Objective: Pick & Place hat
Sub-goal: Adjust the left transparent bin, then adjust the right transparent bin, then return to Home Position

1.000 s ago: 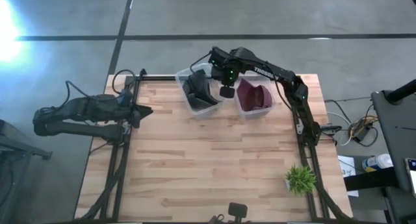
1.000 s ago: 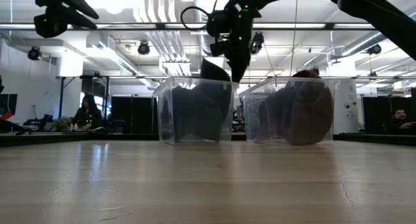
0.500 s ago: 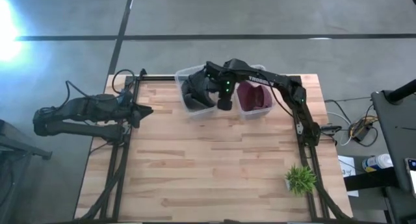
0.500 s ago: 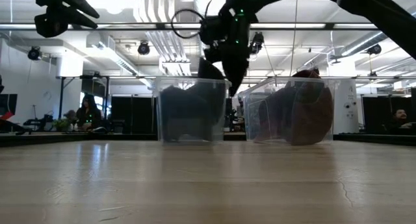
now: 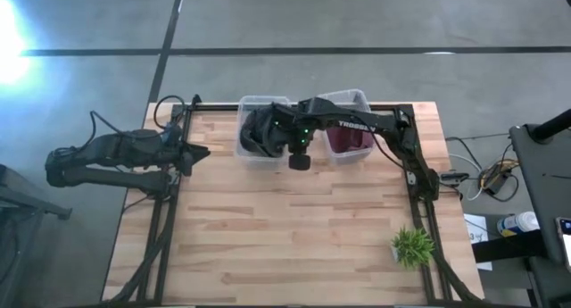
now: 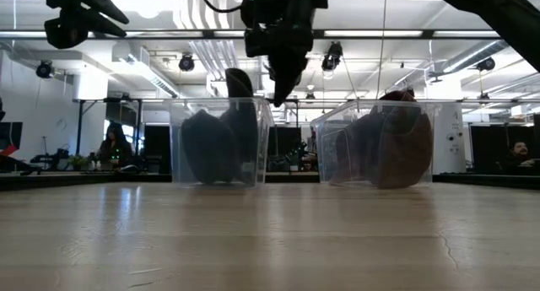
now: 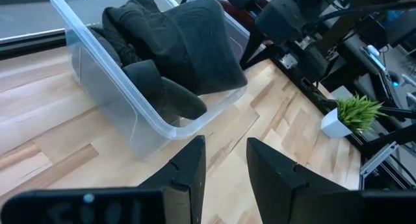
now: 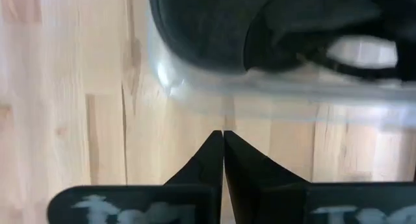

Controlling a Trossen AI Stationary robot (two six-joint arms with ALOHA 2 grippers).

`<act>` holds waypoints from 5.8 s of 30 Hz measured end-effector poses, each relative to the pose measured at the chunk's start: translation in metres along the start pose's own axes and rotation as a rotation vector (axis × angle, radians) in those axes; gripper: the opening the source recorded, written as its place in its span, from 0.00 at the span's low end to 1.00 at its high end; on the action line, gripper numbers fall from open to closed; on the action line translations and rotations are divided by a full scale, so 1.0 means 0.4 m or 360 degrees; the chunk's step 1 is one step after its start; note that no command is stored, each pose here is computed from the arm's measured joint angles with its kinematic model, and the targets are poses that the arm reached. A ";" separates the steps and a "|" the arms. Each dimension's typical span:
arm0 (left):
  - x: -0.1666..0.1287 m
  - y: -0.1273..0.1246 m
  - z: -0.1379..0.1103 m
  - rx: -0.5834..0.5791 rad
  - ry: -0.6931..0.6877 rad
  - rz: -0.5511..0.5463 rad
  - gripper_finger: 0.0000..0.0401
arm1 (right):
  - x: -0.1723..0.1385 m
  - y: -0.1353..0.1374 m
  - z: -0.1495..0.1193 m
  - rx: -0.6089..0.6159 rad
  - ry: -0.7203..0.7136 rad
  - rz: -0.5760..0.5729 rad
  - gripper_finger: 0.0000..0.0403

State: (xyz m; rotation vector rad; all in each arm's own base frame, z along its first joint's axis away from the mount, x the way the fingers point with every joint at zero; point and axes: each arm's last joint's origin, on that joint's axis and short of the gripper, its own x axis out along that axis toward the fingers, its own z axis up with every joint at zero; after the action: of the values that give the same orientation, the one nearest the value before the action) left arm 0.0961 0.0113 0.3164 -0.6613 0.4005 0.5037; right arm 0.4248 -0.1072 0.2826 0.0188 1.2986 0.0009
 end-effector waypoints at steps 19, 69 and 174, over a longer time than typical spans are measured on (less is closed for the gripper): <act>0.028 0.011 -0.025 0.0038 0.0069 0.0039 0.26 | -0.233 0.003 -0.211 0.0561 -0.0005 -0.0411 0.02; 0.028 0.010 -0.027 0.0065 0.0096 0.0017 0.26 | -0.095 0.070 -0.240 0.0711 -0.0160 -0.0327 0.02; 0.139 0.104 -0.230 0.0552 -0.0726 -0.1411 0.26 | -0.264 0.277 -0.837 0.0956 -0.1395 0.0334 0.02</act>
State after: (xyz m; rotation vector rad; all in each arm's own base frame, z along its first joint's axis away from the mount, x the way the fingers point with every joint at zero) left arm 0.1000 -0.0042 0.2023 -0.3155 -0.2479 -0.2655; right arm 0.0749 0.0067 0.2959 0.6056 0.3789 -0.1976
